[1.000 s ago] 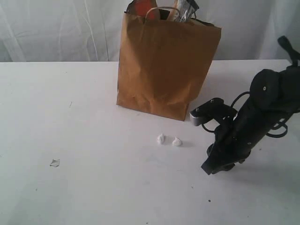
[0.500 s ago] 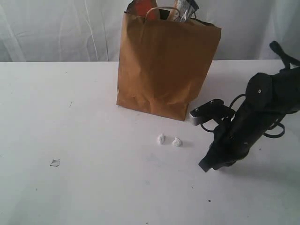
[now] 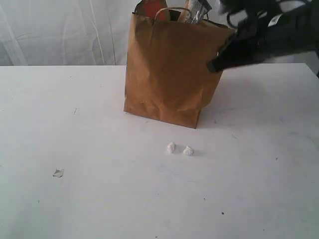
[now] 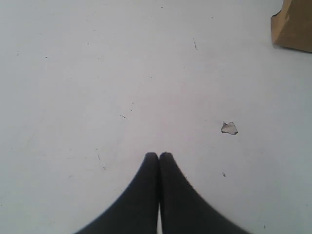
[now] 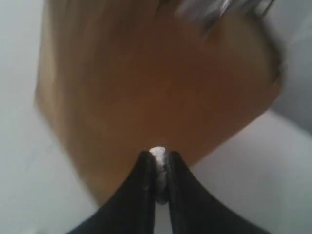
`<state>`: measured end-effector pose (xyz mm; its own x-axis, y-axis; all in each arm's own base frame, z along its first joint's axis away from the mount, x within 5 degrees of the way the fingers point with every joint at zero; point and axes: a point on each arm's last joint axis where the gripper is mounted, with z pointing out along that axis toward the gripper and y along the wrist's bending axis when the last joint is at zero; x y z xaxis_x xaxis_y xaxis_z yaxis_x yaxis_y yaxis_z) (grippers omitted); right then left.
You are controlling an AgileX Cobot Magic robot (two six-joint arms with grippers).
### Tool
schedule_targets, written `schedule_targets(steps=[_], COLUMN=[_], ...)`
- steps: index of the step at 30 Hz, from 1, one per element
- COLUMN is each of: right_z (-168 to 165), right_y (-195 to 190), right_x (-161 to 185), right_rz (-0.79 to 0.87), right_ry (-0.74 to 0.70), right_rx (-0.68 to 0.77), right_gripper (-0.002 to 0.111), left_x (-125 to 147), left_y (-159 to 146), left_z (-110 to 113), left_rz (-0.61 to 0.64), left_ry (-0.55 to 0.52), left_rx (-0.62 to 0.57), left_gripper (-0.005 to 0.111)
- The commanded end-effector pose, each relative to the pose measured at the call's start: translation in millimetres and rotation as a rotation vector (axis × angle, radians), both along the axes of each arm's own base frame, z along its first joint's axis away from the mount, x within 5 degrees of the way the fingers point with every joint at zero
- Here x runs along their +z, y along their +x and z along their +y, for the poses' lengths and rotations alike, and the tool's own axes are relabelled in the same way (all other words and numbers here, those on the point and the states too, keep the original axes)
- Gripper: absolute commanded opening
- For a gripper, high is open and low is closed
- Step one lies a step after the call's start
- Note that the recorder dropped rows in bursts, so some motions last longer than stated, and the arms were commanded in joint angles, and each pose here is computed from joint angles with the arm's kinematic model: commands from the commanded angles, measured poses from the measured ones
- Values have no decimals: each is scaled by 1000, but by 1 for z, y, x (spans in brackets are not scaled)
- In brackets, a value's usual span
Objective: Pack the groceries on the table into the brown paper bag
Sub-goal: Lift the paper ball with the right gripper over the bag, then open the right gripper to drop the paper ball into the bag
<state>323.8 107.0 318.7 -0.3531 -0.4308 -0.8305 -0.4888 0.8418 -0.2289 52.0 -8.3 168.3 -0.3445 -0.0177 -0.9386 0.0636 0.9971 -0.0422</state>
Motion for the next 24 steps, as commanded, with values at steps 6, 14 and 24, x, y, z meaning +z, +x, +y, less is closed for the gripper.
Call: schedule_targets(steps=[6,14,24], right_z=[-9,2,22], right_y=[28,51,84], right_x=[33,13,-13], right_rz=[-434,-542,-601], right_ry=[389,497,481], right_rx=[-257,-196,-77], right_gripper=[0,0,0], left_x=[-1,-1,-1], left_y=[0,0,0], left_z=[0,0,0], left_rz=[-1,-1,-1], left_ry=[-8,-8,-8], left_rx=[2,2,2], left_gripper=[0,0,0])
